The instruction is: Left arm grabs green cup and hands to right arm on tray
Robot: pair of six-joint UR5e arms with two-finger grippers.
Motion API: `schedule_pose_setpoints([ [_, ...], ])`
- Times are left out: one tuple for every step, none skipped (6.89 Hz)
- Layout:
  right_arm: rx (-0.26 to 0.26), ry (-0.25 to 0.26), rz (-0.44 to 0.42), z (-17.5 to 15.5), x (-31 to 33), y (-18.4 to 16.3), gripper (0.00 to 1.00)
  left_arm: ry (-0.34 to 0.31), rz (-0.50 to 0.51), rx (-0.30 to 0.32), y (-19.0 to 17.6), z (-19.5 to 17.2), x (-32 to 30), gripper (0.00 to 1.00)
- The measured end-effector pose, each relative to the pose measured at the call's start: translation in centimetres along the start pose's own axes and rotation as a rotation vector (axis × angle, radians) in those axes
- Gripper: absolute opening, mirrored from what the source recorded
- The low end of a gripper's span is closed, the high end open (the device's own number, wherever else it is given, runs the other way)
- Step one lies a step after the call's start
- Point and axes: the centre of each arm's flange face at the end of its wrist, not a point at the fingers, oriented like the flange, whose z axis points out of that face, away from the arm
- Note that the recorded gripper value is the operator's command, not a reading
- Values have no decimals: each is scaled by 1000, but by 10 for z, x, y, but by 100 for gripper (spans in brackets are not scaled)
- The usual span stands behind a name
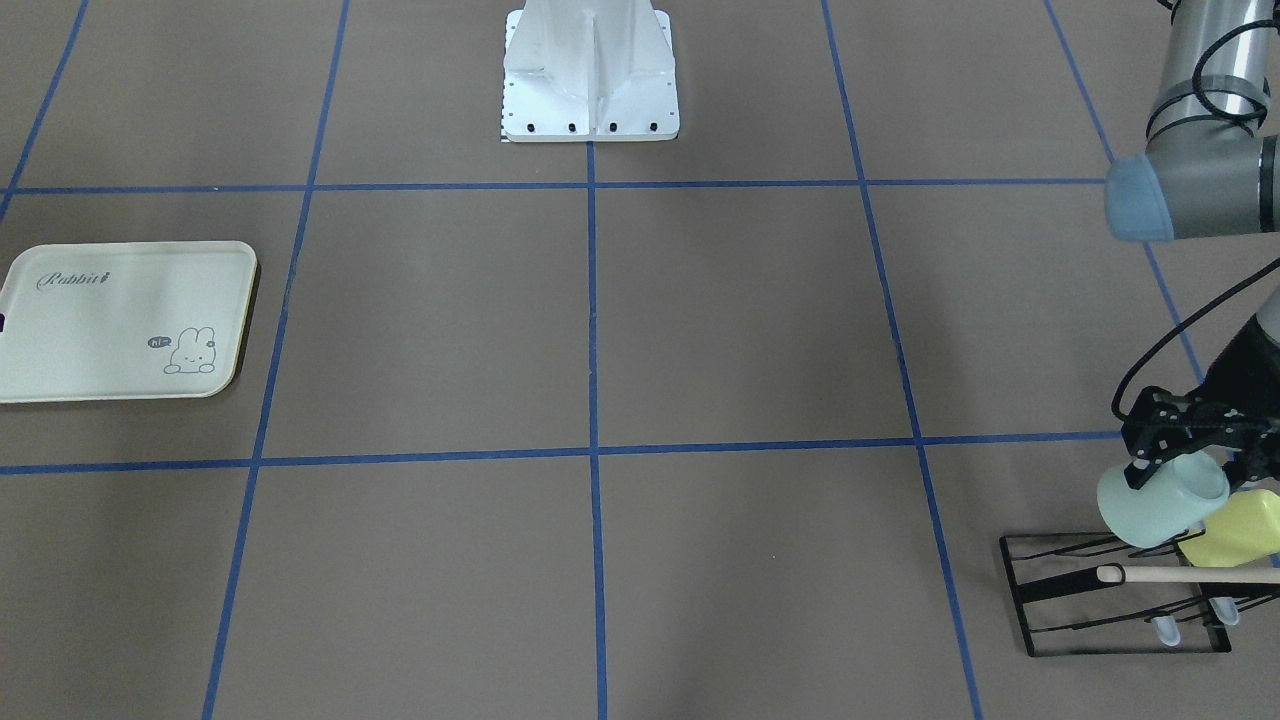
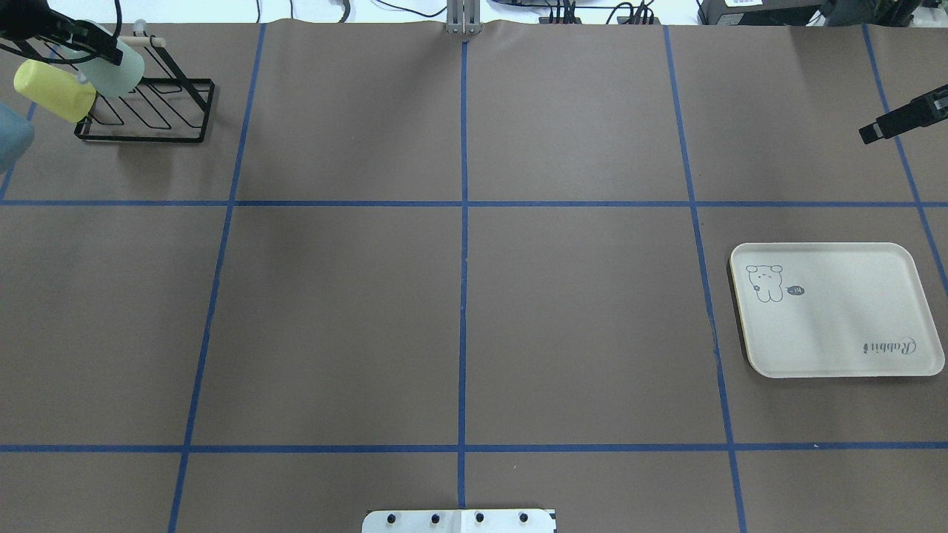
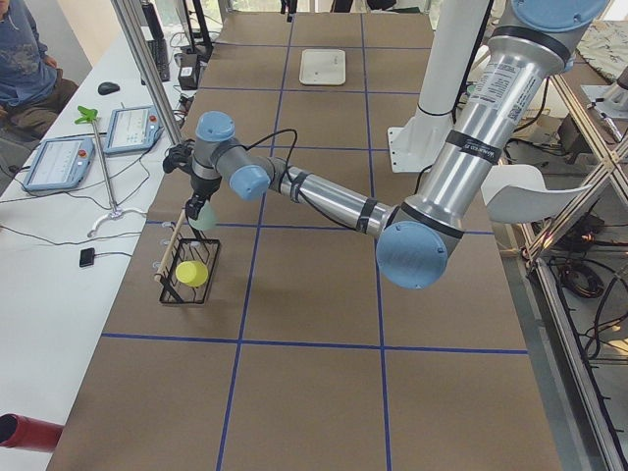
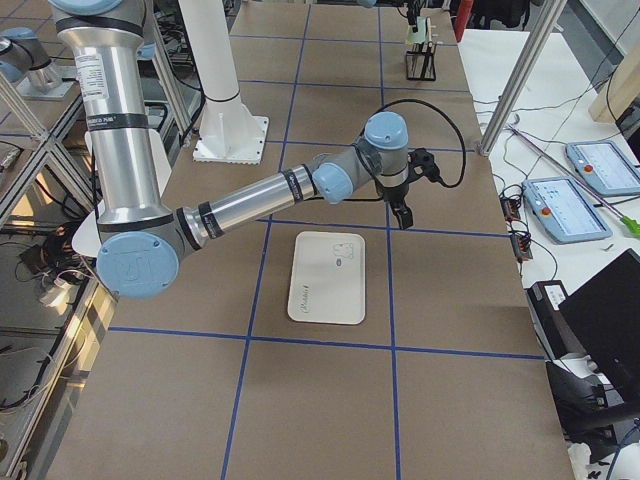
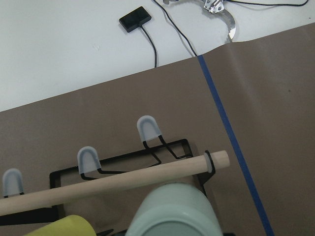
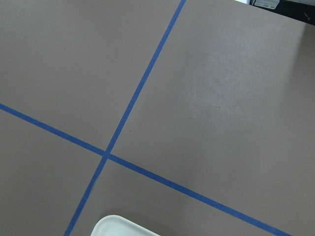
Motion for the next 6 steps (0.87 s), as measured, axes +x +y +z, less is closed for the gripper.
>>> schedule_pose_setpoints([
  [3,-2,11,-1,-2,-2,100,7,-10,-5,1,-27,15,0],
  [6,-8,29,0,-9,-7,100,12,-36,-4,2,-45,27,0],
  [8,-23,52,3,-25,-17,100,22,-94,5,1,-54,36,0],
  [11,-45,87,7,-49,-31,100,41,-159,23,0,-60,47,0],
  [22,-65,131,8,-75,-47,100,68,-206,44,-1,-65,61,0],
  [41,-81,173,4,-101,-61,100,108,-248,57,2,-65,82,0],
])
